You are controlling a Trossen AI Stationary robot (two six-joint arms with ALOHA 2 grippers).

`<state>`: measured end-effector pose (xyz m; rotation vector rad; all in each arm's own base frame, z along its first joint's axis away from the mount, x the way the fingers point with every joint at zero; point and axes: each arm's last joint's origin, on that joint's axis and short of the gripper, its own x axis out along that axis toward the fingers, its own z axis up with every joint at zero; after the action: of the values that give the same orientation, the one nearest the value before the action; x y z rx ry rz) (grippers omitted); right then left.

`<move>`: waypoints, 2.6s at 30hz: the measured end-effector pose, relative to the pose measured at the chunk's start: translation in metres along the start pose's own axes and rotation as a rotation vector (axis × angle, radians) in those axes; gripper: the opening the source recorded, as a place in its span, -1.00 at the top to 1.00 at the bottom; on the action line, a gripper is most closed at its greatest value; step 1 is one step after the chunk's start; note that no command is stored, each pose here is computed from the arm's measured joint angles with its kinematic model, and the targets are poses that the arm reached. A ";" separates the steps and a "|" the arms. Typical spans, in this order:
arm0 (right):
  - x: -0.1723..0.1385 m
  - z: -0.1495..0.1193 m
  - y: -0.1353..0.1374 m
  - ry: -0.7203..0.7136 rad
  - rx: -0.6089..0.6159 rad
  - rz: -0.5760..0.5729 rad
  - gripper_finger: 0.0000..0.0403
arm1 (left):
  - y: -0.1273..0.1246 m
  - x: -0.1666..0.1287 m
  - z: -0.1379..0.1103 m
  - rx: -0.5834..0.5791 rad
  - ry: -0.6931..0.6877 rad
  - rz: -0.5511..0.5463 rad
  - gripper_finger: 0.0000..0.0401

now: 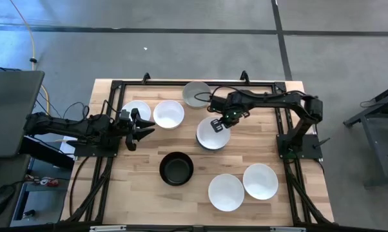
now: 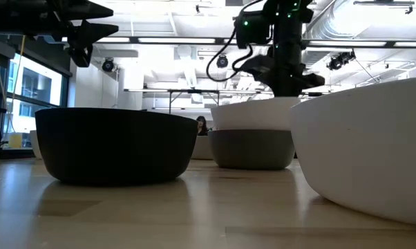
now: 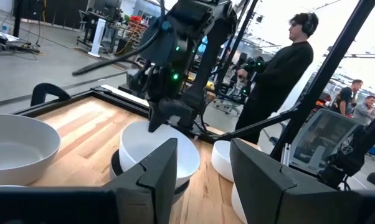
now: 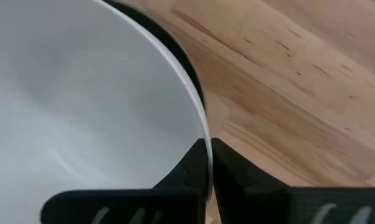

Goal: Nest bowls inside each other
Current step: Stack the white bowl on top of the dark gray bowl, then stack the gray bowl on top of the white bowl

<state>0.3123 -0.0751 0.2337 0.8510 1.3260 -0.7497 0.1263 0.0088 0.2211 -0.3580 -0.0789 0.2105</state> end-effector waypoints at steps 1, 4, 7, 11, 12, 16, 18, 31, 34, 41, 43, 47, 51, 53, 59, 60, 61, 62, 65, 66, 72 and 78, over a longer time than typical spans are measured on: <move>0.002 0.001 0.001 0.005 0.000 -0.005 0.98 | 0.000 0.000 0.000 0.000 0.000 0.000 0.32; 0.009 0.002 0.002 0.018 -0.018 -0.018 0.98 | 0.000 0.000 0.000 0.000 0.000 0.000 0.32; 0.014 0.004 0.003 0.016 -0.026 -0.030 0.98 | 0.000 0.000 0.000 0.000 0.000 -0.001 0.32; 0.016 0.007 0.005 -0.005 -0.045 -0.020 0.98 | 0.000 0.000 0.000 0.000 0.000 0.000 0.32; 0.016 0.007 0.006 -0.008 -0.045 -0.017 0.98 | 0.000 0.000 0.000 0.000 0.001 0.000 0.32; 0.016 0.008 0.006 -0.017 -0.050 -0.009 0.98 | 0.000 0.000 0.000 0.000 0.001 0.000 0.32; 0.016 0.008 0.006 -0.017 -0.055 -0.008 0.98 | 0.000 0.000 0.000 0.000 0.002 0.000 0.32; 0.016 0.009 0.008 -0.021 -0.049 0.016 0.92 | 0.000 0.000 -0.001 0.006 0.014 0.004 0.32; 0.016 0.010 0.008 -0.026 -0.044 0.022 0.83 | 0.001 0.000 -0.002 0.006 0.018 0.006 0.32; 0.016 0.010 0.009 -0.030 -0.045 0.027 0.59 | 0.001 0.000 -0.002 0.004 0.017 0.006 0.32; 0.015 0.010 0.009 -0.032 -0.045 0.029 0.53 | 0.001 0.000 -0.002 0.004 0.017 0.006 0.32; 0.015 0.010 0.009 -0.023 -0.051 0.040 0.46 | 0.001 0.000 -0.002 0.004 0.017 0.006 0.32; 0.013 0.011 0.010 -0.038 -0.081 0.063 0.46 | 0.001 0.000 -0.002 0.004 0.017 0.006 0.32; 0.010 0.011 0.012 -0.063 -0.092 0.088 0.46 | 0.001 0.000 -0.002 0.004 0.017 0.006 0.32; -0.003 0.013 0.022 -0.160 -0.116 0.209 0.46 | 0.001 0.001 -0.004 0.008 0.037 0.014 0.32; -0.004 0.013 0.025 -0.173 -0.123 0.229 0.46 | 0.001 0.001 -0.004 0.009 0.042 0.017 0.32; -0.004 0.013 0.028 -0.184 -0.130 0.249 0.46 | 0.002 0.002 -0.005 0.010 0.046 0.023 0.32; -0.005 0.012 0.031 -0.193 -0.139 0.268 0.46 | 0.002 0.002 -0.006 0.012 0.053 0.028 0.32; -0.003 0.009 0.039 -0.189 -0.153 0.301 0.46 | 0.002 0.004 -0.008 0.007 0.067 0.034 0.32; -0.001 0.007 0.041 -0.180 -0.155 0.297 0.46 | 0.002 0.004 -0.008 0.008 0.072 0.037 0.32; 0.015 0.003 0.046 -0.110 -0.150 0.262 0.54 | 0.003 0.006 -0.010 0.011 0.083 0.044 0.32; 0.016 0.001 0.049 -0.111 -0.159 0.277 0.69 | 0.003 0.006 -0.010 0.011 0.081 0.050 0.32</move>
<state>0.3569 -0.0514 0.2228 0.8317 1.1243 -0.4608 0.1328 0.0095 0.2113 -0.3571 0.0110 0.2458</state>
